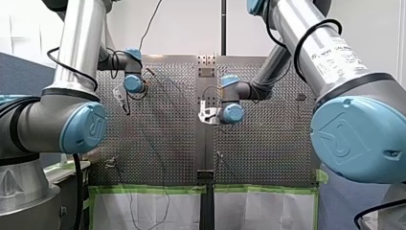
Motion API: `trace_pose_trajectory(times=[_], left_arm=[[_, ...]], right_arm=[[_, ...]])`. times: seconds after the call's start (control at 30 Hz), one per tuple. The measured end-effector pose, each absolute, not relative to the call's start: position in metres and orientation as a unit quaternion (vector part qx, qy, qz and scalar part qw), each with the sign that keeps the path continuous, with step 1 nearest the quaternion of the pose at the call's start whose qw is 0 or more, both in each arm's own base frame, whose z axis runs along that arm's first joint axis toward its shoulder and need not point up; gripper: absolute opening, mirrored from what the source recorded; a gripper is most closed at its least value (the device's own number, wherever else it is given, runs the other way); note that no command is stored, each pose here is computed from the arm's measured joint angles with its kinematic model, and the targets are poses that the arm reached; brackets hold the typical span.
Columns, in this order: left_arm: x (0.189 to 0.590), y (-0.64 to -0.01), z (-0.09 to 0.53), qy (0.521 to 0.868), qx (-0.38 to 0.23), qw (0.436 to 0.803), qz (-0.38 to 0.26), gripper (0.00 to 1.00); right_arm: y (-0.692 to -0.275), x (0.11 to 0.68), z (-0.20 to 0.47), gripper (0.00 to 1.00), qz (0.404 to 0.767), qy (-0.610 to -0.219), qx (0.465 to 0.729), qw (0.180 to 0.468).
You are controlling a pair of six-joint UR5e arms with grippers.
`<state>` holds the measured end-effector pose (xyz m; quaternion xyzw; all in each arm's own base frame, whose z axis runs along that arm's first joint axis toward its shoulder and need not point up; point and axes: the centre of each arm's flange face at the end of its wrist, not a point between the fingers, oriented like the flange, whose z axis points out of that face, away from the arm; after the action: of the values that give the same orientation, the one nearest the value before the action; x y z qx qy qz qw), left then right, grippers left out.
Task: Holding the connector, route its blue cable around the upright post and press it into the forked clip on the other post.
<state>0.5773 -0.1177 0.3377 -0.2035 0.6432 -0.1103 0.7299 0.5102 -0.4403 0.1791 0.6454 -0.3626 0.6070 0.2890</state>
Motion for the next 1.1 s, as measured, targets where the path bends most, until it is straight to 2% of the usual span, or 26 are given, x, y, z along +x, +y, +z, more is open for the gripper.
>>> trace_pose_trajectory(times=[0.67, 1.1], left_arm=[[0.577, -0.117, 0.338, 0.643, -0.203, 0.730, -0.110, 1.00], [0.577, -0.117, 0.337, 0.643, -0.205, 0.730, -0.108, 1.00]], right_arm=[[-0.432, 0.489, 0.153, 0.00, 0.581, -0.379, 0.655, 0.298], [-0.448, 0.435, 0.120, 0.00, 0.563, -0.423, 0.630, 0.328]])
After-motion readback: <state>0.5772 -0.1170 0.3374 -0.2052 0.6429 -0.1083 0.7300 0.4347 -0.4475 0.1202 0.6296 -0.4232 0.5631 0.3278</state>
